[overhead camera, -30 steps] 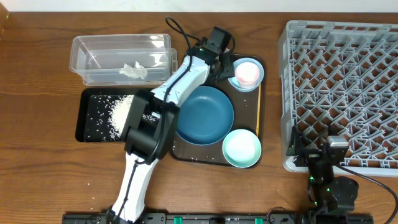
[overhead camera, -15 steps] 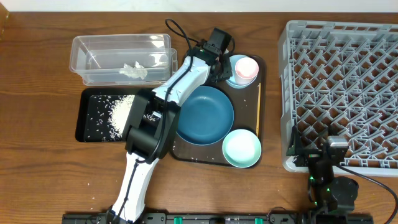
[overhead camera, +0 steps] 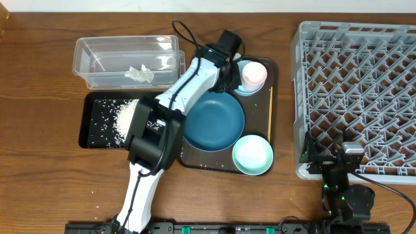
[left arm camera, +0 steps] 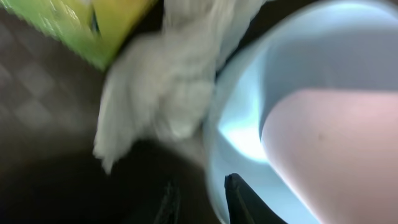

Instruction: Sort waste into correct bins and load items into the dishwasher rack

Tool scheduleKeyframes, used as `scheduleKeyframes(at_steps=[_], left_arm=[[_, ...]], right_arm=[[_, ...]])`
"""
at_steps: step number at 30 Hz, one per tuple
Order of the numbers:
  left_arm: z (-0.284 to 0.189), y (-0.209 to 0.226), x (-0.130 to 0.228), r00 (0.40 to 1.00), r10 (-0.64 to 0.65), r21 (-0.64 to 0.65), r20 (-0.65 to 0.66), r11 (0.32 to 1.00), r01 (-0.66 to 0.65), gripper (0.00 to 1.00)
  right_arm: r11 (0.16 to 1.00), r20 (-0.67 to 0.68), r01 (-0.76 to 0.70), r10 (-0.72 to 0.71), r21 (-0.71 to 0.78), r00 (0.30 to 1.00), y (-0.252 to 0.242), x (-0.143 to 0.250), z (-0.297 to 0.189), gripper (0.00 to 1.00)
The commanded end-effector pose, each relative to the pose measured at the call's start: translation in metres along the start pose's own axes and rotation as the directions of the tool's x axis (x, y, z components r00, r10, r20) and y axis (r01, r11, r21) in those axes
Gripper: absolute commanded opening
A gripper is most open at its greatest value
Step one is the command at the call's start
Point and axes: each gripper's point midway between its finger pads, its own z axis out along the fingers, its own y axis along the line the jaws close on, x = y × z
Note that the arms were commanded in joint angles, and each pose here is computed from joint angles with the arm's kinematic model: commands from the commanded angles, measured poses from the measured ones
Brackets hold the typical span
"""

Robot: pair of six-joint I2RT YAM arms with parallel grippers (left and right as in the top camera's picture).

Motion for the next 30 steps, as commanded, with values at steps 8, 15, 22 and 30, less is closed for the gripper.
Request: scheduleKeyframes(at_steps=[8,15,22,30], left_arm=[[-0.008,-0.046,0.039,0.982,0.186,0.039,-0.025,0.982,-0.185,0.27],[-0.012,-0.047,0.037,0.975,0.223,0.042,-0.016,0.974,-0.222,0.41],[-0.046,-0.032,0.009,0.977,0.201,-0.009,0.078,0.98,-0.201,0.56],[-0.075,-0.016,-0.032,0.971,0.151,0.014,0.188,0.988,-0.156,0.6]], right_arm=[[1.0,0.001,0.012,-0.012,0.006,1.0,-0.002,0.0,0.0,0.99],[1.0,0.001,0.013,-0.013,0.006,1.0,-0.002,0.0,0.0,0.99],[1.0,0.001,0.013,-0.013,0.006,1.0,-0.002,0.0,0.0,0.99],[1.0,0.001,0.013,-0.013,0.006,1.0,-0.002,0.0,0.0,0.99]])
